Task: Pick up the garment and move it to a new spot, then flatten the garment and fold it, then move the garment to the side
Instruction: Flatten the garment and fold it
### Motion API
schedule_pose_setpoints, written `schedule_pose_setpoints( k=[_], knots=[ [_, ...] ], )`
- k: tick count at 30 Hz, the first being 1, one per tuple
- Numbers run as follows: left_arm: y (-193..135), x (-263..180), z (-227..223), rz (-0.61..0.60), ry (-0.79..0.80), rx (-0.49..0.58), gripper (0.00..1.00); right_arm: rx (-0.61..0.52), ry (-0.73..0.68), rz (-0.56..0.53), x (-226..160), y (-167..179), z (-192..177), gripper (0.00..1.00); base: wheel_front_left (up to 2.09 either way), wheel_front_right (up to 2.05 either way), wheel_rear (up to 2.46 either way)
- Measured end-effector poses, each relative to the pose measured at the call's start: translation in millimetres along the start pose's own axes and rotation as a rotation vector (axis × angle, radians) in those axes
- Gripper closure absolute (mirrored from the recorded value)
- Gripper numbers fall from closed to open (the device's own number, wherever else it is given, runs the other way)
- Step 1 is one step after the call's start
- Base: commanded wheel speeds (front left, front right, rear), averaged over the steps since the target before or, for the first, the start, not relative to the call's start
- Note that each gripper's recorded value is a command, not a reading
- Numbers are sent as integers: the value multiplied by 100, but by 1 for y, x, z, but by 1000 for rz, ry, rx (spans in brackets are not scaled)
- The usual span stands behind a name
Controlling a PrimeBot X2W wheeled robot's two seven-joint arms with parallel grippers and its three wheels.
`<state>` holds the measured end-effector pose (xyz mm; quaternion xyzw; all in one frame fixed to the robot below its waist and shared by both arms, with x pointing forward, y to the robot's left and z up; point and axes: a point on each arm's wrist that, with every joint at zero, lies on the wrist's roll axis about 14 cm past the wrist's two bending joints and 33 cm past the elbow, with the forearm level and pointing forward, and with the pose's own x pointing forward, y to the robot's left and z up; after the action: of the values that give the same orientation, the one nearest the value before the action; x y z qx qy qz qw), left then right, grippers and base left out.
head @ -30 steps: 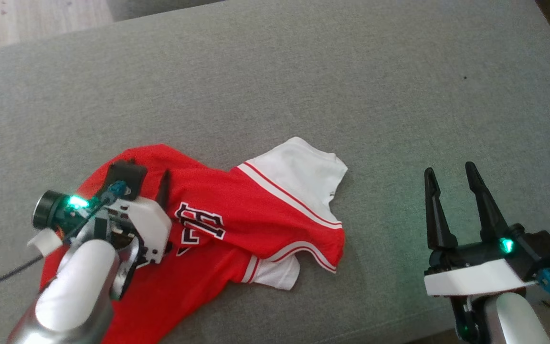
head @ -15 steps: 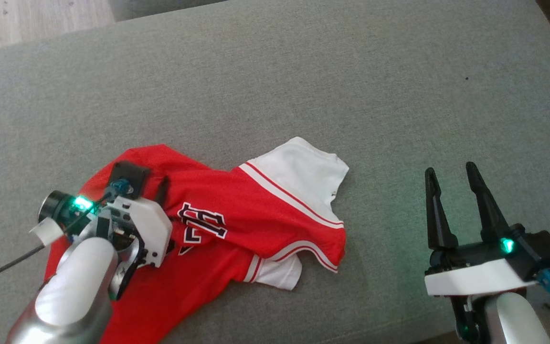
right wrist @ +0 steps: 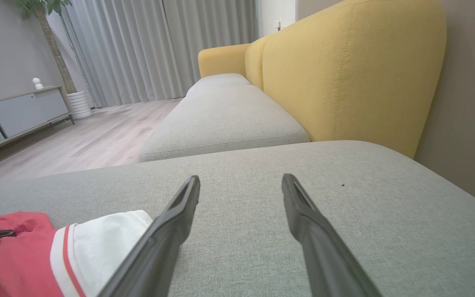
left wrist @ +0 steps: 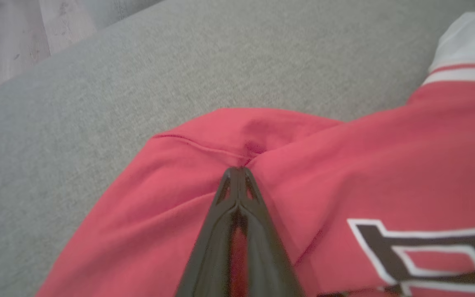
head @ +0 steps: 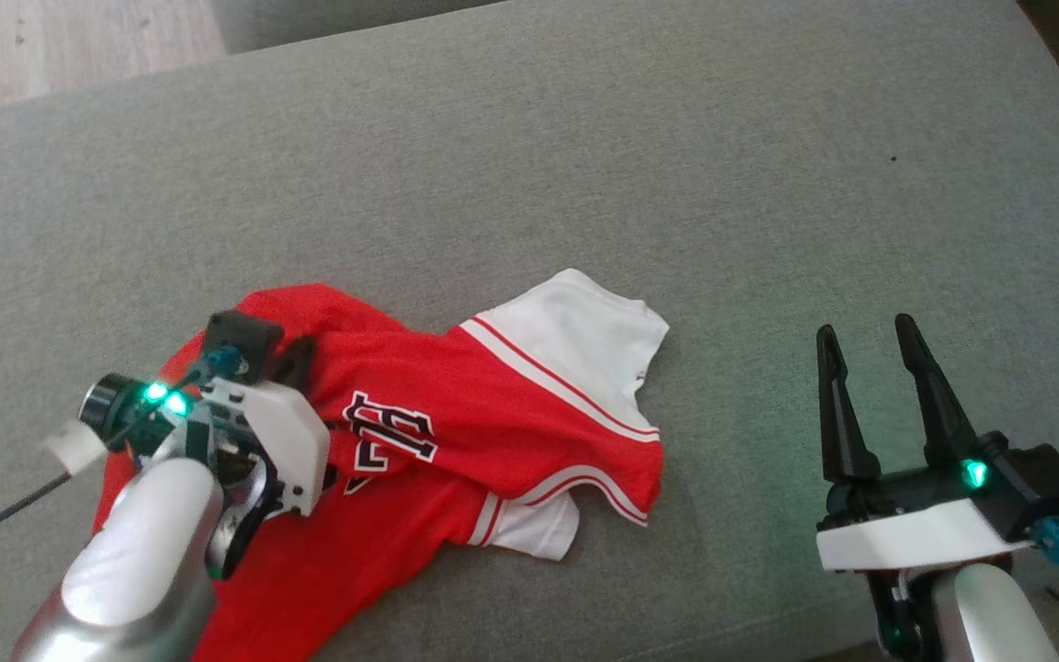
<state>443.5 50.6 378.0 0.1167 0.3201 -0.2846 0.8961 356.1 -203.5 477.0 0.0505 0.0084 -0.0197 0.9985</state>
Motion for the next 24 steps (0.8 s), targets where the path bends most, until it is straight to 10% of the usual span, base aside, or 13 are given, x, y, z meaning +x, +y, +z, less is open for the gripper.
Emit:
schedule_pose_setpoints(
  k=[24],
  knots=[
    [81, 97, 189, 119, -313, 19, 100, 48, -90, -250, -34, -66, 38, 0, 0, 0, 0]
  ],
)
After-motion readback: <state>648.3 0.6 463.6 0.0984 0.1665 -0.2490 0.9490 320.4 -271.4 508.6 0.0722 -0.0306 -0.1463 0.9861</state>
